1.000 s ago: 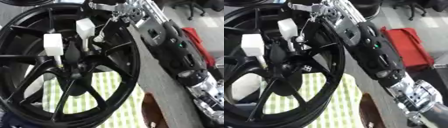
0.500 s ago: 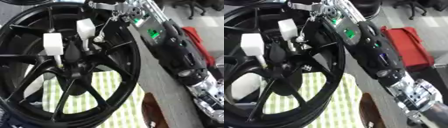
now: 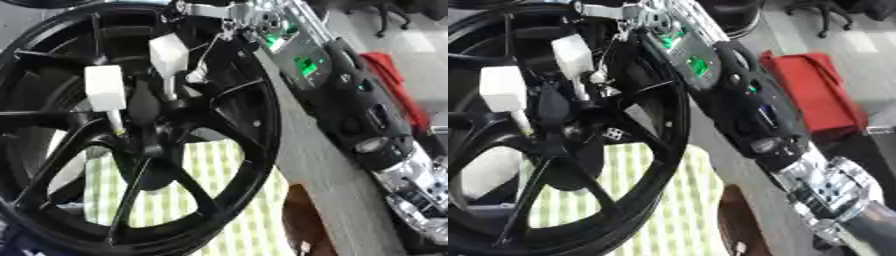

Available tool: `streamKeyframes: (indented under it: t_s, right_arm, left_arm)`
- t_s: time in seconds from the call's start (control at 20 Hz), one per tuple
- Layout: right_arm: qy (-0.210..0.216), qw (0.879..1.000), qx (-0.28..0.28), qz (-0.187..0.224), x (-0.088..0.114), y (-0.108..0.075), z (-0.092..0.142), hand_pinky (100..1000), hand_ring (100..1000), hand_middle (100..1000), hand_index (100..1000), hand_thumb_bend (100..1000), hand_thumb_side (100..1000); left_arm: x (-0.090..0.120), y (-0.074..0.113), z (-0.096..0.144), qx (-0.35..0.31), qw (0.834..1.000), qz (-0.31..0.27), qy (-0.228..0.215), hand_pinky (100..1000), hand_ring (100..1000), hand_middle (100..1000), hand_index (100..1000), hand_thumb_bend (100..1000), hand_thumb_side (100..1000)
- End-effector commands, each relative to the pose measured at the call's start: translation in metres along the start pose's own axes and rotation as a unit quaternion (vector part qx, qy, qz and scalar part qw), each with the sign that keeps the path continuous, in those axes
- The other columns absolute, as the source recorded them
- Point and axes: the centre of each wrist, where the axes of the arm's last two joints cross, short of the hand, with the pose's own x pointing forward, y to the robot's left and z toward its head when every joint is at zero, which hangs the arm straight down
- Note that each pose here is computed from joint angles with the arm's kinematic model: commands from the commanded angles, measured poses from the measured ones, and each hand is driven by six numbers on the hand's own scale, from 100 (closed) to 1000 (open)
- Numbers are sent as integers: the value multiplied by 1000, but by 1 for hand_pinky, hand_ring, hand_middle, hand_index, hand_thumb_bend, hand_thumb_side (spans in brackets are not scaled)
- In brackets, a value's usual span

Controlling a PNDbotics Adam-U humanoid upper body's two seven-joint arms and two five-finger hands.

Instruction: Pull the pin out of the wheel hub.

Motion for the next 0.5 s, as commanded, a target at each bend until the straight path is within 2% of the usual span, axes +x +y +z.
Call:
streamKeyframes:
  t_s: [0.05, 0.5]
  right_arm:
    - [16, 1000, -18, -7, -1, -12, 6, 646, 602, 378, 600, 348, 107]
    - [25, 999, -22, -38, 2, -14, 8, 623, 564, 329, 511, 330, 103]
  left_arm:
    - [6, -1, -4, -4, 1000, 2, -9, 804, 884, 583, 743, 661, 510]
    - [6, -1, -5, -6, 1000, 1, -8, 804, 884, 584, 743, 660, 512]
